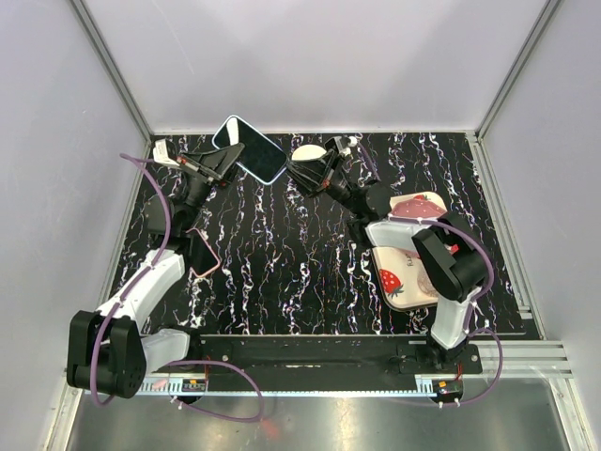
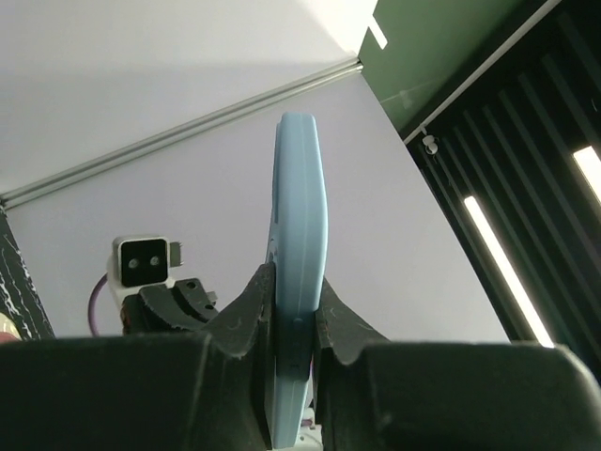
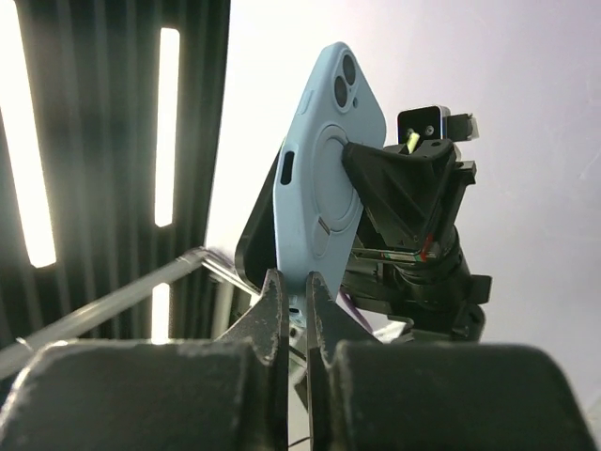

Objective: Take the phone out of the phone case
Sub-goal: Remove the phone case from the phone.

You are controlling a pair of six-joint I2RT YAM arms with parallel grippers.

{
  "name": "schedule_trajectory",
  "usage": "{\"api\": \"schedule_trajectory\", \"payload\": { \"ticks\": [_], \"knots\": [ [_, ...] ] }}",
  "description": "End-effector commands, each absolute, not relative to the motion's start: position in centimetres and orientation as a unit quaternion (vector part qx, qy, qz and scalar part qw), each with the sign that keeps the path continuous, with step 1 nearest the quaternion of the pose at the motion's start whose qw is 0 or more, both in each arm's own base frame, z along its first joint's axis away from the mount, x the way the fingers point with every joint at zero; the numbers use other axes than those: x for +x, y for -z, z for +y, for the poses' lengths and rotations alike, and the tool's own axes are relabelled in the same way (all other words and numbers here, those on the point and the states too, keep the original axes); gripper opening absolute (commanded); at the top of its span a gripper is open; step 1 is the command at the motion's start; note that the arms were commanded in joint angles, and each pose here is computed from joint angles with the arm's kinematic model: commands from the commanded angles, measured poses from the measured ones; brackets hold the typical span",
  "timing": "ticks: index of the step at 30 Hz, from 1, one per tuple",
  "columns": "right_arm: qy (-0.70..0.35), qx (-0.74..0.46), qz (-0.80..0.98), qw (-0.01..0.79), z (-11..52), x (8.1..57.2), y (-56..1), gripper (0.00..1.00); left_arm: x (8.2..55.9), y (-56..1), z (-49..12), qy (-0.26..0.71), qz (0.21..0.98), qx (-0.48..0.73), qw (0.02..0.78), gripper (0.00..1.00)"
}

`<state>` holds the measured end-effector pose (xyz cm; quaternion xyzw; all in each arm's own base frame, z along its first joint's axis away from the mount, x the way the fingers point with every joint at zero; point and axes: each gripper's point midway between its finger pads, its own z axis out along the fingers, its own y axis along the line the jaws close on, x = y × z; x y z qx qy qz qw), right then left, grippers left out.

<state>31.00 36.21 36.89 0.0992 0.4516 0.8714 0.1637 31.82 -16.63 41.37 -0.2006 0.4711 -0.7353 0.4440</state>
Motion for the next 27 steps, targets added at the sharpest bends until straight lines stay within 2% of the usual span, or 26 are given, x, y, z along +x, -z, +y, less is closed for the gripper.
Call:
{"api": "schedule_trajectory", "payload": {
  "ticks": [1,3,7,12,19,27],
  "knots": [
    [-0.779,0.103,0.589,0.191,38.0,33.5,-29.5,0.0,15.2,-50.1,-18.9,0.842,0.345,0.099,0.404,0.0],
    [-0.764,0.09,0.609,0.193,37.5,33.5,-29.6,0.0,15.2,-49.4,-19.1,0.844,0.351,0.093,0.396,0.0],
    [-0.75,0.04,0.628,0.204,37.3,33.3,-30.1,0.06,15.4,-48.4,-19.8,0.843,0.368,0.09,0.381,0.0],
    [-0.754,-0.03,0.634,0.169,37.5,31.3,-30.6,0.07,15.7,-47.7,-20.9,0.838,0.388,0.097,0.37,0.0],
    [-0.727,-0.048,0.664,0.171,37.7,31.5,-29.4,0.2,16.4,-45.7,-22.3,0.829,0.429,0.097,0.346,0.0],
    [-0.747,-0.065,0.645,0.147,38.5,31.8,-30.7,0.32,17.2,-43.3,-22.9,0.814,0.461,0.084,0.343,0.0]
  ]
}}
